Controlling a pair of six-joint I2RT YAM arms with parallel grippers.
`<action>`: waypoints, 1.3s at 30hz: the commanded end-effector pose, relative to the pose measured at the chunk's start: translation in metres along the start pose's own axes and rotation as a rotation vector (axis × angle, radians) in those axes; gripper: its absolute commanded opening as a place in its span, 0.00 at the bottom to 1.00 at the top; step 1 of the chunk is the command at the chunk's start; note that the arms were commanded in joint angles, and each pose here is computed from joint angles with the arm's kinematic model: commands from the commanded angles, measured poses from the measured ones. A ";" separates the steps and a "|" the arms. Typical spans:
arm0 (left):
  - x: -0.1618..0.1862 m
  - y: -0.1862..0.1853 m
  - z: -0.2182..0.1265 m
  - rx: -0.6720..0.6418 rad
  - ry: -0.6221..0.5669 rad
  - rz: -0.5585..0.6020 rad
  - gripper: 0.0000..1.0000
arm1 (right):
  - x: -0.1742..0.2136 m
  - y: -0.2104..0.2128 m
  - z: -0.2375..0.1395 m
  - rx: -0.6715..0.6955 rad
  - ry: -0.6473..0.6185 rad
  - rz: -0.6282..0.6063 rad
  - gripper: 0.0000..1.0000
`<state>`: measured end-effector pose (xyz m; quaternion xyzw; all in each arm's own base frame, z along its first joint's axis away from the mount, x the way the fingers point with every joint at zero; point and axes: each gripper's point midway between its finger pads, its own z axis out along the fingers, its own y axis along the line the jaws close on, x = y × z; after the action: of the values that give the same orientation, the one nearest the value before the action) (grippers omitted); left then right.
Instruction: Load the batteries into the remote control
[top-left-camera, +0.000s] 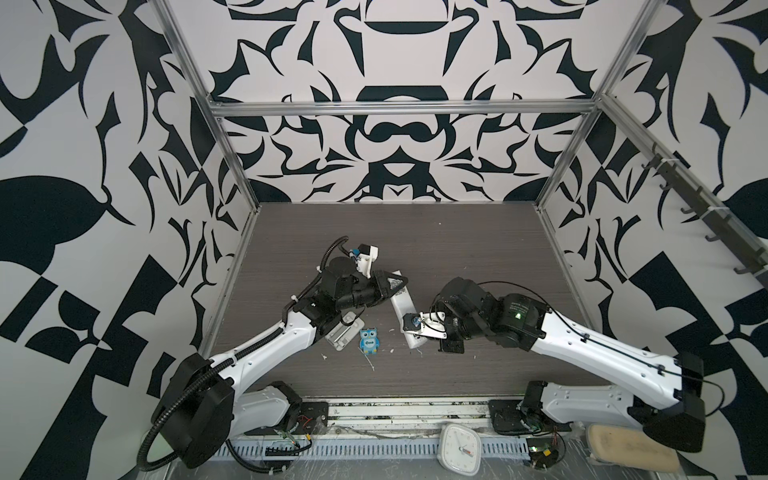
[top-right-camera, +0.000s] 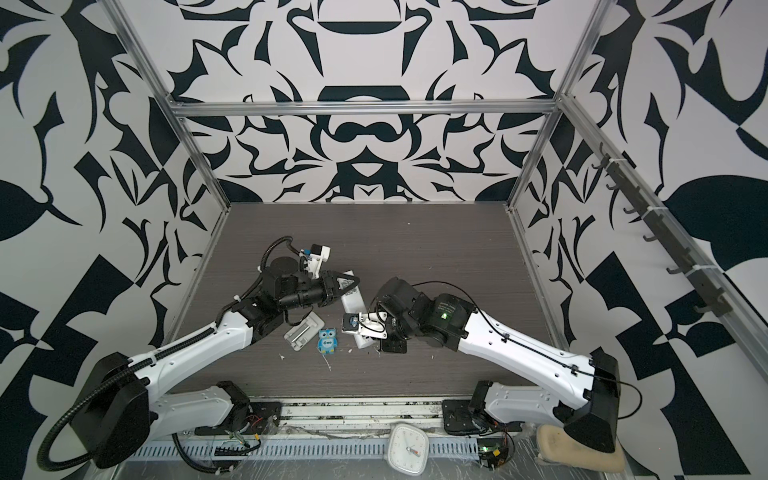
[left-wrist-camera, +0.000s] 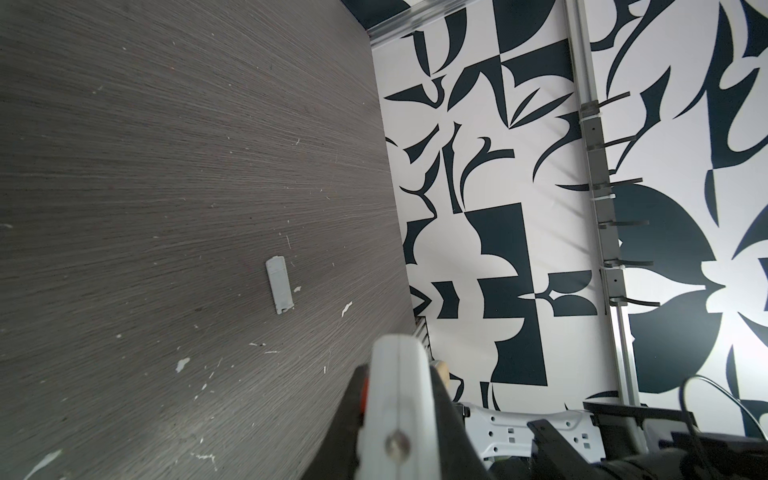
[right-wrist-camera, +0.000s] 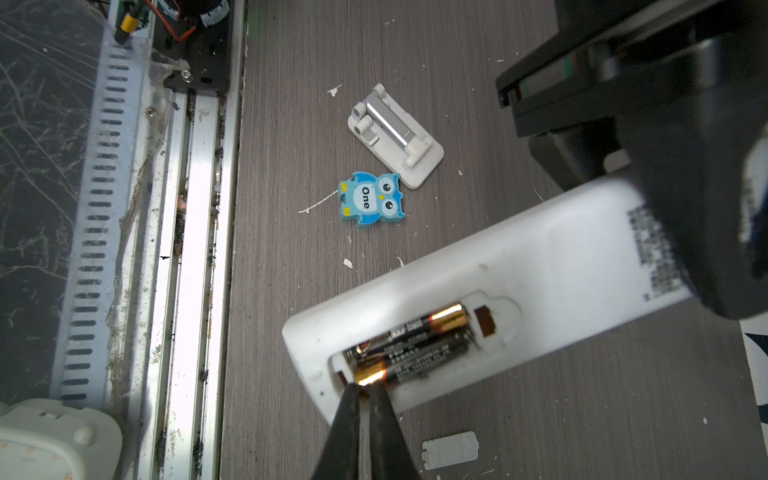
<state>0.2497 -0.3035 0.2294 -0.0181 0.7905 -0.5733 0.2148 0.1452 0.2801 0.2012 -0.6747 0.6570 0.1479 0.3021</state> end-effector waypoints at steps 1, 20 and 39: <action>0.000 -0.031 -0.003 0.094 0.023 0.007 0.00 | -0.002 -0.021 0.009 0.102 0.008 0.031 0.10; 0.003 -0.032 0.000 0.105 0.047 0.002 0.00 | -0.001 -0.037 0.022 0.202 0.062 0.035 0.08; 0.003 -0.029 -0.001 0.096 0.040 0.003 0.00 | -0.014 -0.019 -0.005 0.164 -0.065 0.067 0.23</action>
<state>0.2464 -0.3070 0.2166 -0.0180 0.8002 -0.5686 0.1898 0.1688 0.2896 0.2058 -0.6348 0.6760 0.1009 0.3604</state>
